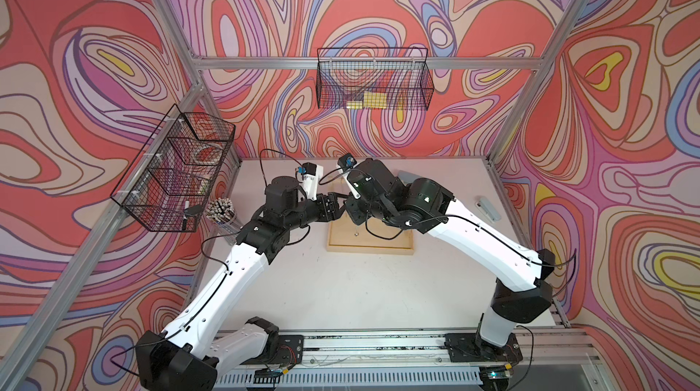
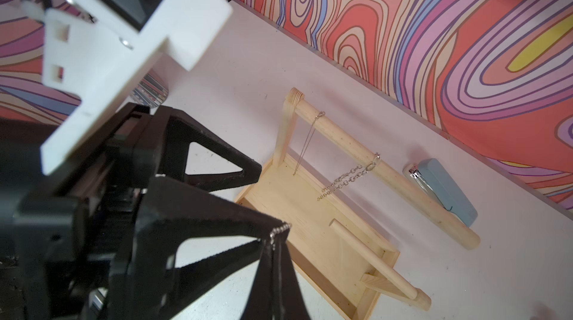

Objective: Hang the necklace on the jewelry display stand
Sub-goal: Pick up the necklace from the center of the board.

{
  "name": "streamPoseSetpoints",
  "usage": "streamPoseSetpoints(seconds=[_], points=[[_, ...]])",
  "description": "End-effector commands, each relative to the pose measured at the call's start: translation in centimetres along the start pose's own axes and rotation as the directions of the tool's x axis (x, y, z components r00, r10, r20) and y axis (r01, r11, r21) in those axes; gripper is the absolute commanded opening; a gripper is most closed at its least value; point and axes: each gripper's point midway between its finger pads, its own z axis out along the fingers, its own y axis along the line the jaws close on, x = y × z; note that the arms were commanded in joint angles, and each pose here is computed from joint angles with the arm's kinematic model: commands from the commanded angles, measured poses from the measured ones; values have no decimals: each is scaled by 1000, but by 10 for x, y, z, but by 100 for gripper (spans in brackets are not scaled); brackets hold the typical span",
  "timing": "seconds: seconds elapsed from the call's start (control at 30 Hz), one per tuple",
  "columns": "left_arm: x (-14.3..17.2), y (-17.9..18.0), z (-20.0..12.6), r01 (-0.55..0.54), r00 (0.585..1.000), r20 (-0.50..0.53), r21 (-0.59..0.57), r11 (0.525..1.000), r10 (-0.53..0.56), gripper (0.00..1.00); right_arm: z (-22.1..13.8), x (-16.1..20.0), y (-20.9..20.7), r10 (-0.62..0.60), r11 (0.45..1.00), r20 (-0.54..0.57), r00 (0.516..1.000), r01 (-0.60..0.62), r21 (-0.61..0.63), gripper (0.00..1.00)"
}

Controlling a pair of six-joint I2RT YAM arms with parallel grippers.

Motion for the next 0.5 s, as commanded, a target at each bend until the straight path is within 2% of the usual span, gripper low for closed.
streamPoseSetpoints(seconds=[0.0,0.47], points=[[-8,-17,0,-54,998,13,50,997,54,66,-8,-7,-6,13,1000,35,999,-13,7,0],[-3,-19,4,-61,998,-8,48,997,61,66,-11,-9,-19,30,999,41,999,-31,39,0]])
